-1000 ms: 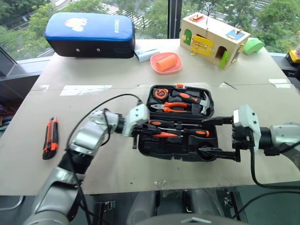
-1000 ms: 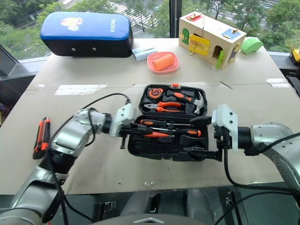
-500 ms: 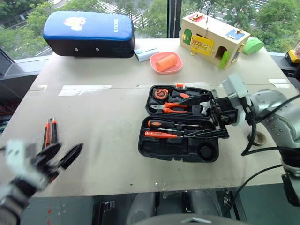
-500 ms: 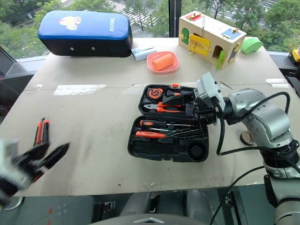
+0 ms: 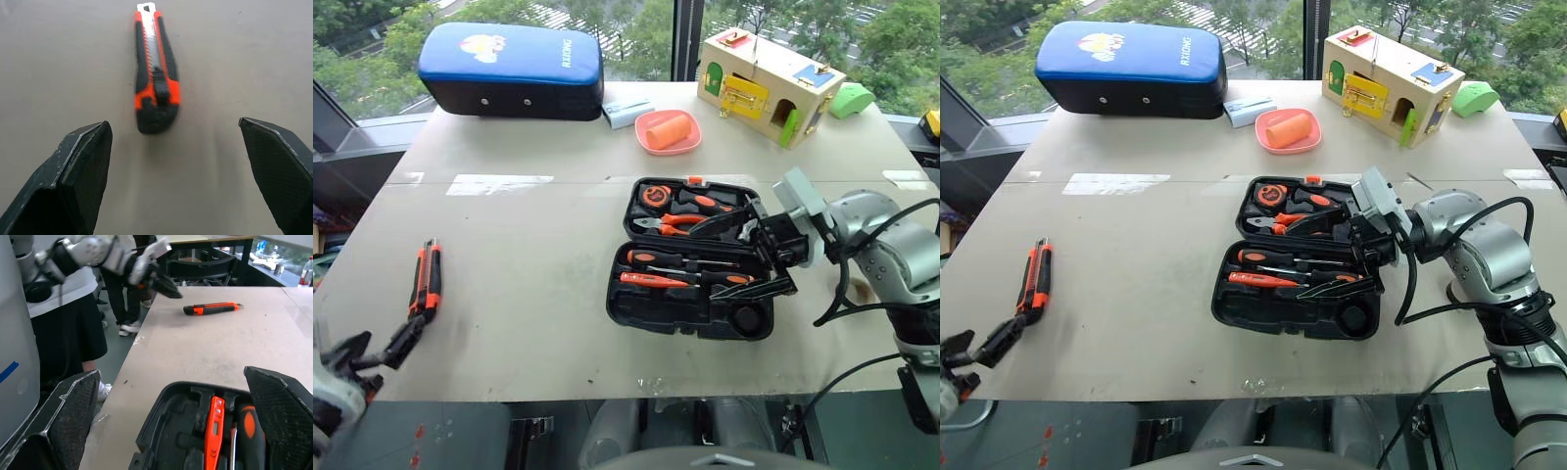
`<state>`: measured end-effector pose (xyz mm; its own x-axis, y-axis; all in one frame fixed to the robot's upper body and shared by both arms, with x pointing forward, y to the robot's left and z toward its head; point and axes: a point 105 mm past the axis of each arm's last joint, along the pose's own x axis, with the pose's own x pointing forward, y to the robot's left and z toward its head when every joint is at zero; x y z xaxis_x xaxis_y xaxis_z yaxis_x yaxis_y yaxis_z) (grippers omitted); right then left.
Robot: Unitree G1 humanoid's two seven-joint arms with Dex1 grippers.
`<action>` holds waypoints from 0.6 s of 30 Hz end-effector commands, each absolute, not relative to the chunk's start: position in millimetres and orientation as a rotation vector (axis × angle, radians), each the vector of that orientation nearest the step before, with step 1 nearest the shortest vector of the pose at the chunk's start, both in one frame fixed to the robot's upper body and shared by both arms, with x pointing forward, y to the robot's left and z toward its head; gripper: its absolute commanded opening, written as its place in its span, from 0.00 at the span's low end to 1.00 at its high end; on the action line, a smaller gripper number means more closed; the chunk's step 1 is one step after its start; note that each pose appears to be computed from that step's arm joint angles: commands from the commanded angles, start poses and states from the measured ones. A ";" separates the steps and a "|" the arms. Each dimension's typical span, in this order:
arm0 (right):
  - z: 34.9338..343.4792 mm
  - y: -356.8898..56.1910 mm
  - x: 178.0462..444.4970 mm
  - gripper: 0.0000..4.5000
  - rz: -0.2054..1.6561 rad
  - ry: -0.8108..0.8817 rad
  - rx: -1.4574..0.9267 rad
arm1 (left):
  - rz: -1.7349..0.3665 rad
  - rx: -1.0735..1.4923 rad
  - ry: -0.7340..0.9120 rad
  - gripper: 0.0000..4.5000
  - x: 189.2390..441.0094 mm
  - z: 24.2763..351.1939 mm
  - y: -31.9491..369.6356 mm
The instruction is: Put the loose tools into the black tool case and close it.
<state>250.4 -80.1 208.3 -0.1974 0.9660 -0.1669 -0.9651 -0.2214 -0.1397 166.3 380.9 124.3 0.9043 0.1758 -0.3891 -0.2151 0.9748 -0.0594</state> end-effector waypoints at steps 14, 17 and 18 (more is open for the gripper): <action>224.6 -77.7 239.8 1.00 1.664 -0.073 -0.285 | 0.215 -0.164 0.562 0.82 228.8 89.1 407.0; 225.8 -78.2 239.4 1.00 1.655 -0.069 -0.288 | 0.221 -0.164 0.555 0.50 231.5 91.3 410.5; 225.9 -78.8 239.1 1.00 1.653 -0.067 -0.290 | 0.220 -0.160 0.545 0.42 232.7 94.0 411.7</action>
<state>242.7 -75.7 215.5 -0.0842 0.9842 -0.1559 -0.9784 -0.1113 -0.1743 232.7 409.8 95.7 0.8382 0.1654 -0.5196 -0.2502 0.9633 -0.0970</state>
